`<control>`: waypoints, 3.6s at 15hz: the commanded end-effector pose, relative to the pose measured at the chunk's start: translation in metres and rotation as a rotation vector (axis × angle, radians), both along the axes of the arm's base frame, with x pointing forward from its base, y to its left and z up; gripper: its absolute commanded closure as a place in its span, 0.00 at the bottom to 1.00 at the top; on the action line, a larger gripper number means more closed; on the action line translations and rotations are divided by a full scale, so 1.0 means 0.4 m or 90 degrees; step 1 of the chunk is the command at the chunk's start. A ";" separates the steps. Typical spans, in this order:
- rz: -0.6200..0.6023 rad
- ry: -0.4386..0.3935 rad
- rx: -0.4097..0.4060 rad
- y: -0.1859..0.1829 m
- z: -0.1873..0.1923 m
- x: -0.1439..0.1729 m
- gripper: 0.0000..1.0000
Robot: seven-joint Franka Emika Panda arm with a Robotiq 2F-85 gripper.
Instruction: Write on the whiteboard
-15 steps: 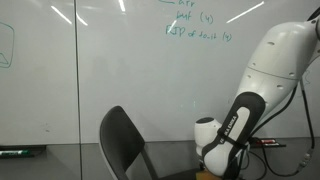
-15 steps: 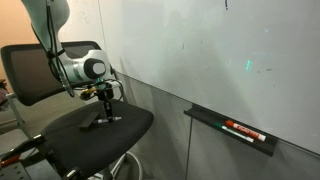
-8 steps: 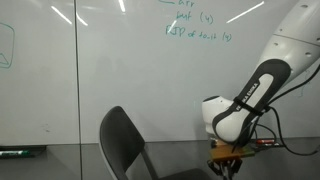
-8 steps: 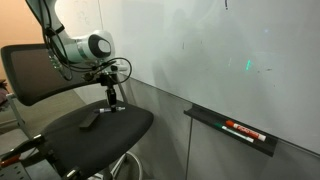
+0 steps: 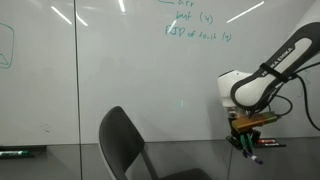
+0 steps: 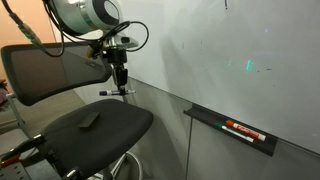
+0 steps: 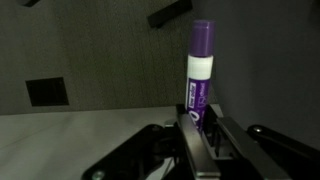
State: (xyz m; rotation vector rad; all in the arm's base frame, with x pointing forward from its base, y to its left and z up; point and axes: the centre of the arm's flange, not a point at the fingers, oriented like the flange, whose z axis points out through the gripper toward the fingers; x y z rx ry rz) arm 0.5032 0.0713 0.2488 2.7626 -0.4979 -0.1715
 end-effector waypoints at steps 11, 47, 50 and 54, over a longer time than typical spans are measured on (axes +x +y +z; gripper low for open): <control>0.193 -0.091 -0.028 0.014 0.404 0.031 0.88; 0.151 -0.080 -0.090 -0.163 0.487 0.350 0.88; 0.134 -0.091 -0.099 -0.203 0.470 0.354 0.88; 0.111 -0.100 -0.102 -0.257 0.443 0.374 0.88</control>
